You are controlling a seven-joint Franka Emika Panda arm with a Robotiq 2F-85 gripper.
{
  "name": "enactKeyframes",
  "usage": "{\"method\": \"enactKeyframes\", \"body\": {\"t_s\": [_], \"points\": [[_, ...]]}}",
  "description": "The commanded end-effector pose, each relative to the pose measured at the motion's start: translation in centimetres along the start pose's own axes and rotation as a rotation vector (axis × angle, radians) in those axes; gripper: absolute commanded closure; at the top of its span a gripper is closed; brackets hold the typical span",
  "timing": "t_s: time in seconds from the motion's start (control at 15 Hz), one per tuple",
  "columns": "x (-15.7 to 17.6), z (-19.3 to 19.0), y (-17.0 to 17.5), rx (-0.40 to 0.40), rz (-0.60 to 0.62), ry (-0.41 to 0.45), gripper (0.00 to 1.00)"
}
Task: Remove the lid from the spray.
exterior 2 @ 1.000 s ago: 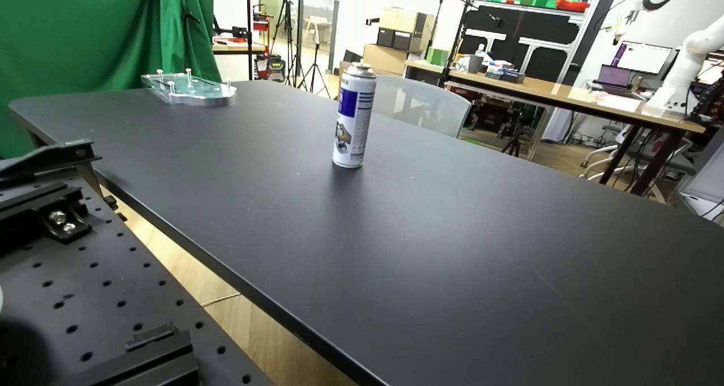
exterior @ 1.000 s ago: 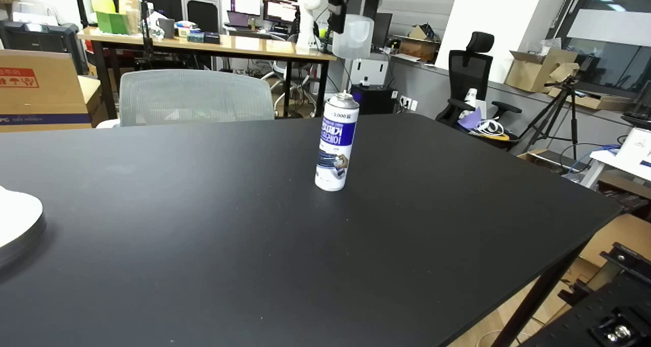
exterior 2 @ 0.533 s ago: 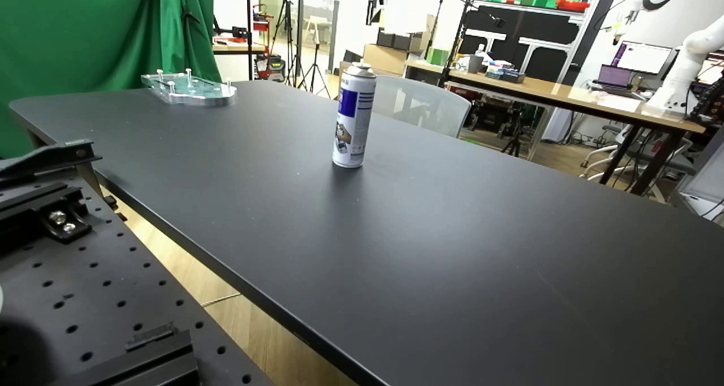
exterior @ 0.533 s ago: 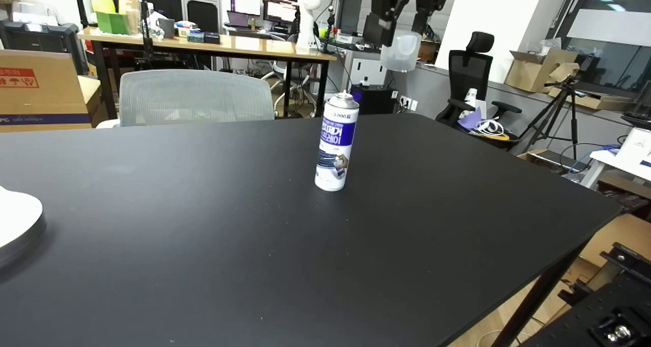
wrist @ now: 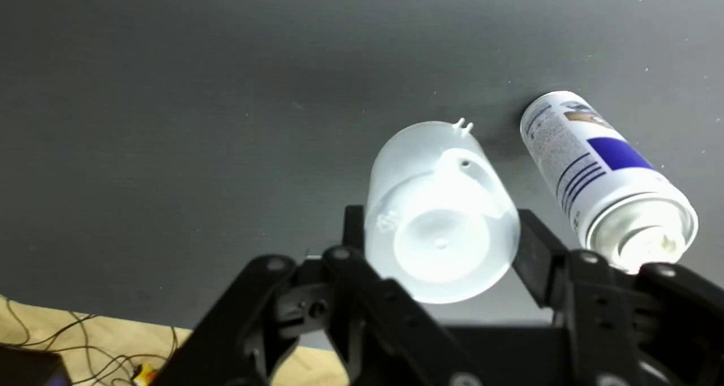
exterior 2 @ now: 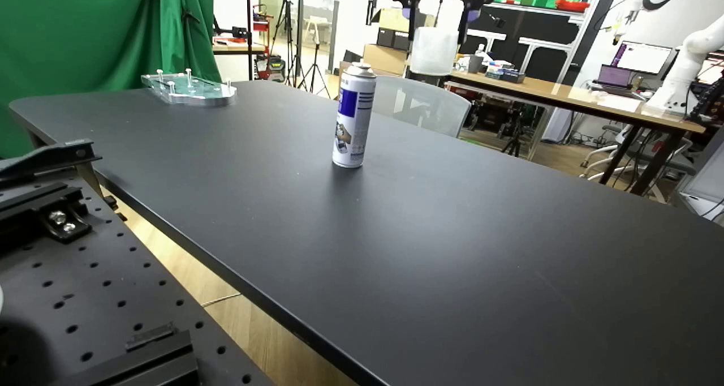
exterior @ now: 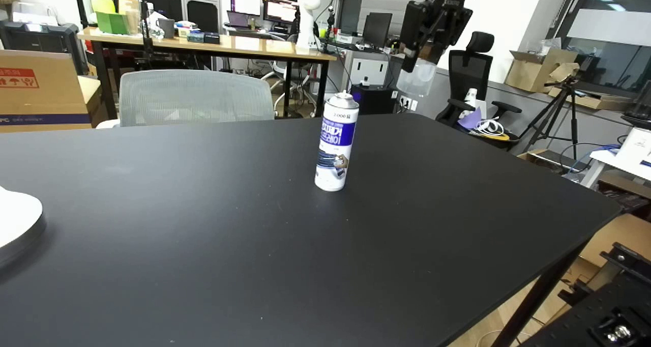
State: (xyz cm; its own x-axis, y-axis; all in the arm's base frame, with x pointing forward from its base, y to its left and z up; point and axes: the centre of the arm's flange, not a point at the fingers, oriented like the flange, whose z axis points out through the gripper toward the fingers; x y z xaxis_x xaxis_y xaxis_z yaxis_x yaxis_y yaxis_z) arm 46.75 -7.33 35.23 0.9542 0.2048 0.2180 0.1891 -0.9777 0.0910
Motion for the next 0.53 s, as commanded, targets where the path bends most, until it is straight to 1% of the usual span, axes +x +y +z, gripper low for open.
{"method": "enactKeyframes", "body": {"t_s": [0.0,0.07,0.13,0.2,0.27,0.47], "points": [[-0.2,0.6,0.7,0.017,-0.006,-0.006,0.35],[-0.2,1.0,1.1,0.023,-0.009,-0.011,0.35],[-0.2,1.2,1.2,0.024,-0.010,-0.014,0.60],[-0.5,0.7,0.3,0.003,-0.005,0.002,0.60],[-0.4,0.8,0.2,-0.019,0.019,0.012,0.60],[0.6,2.3,1.4,-0.048,0.102,-0.003,0.60]]}}
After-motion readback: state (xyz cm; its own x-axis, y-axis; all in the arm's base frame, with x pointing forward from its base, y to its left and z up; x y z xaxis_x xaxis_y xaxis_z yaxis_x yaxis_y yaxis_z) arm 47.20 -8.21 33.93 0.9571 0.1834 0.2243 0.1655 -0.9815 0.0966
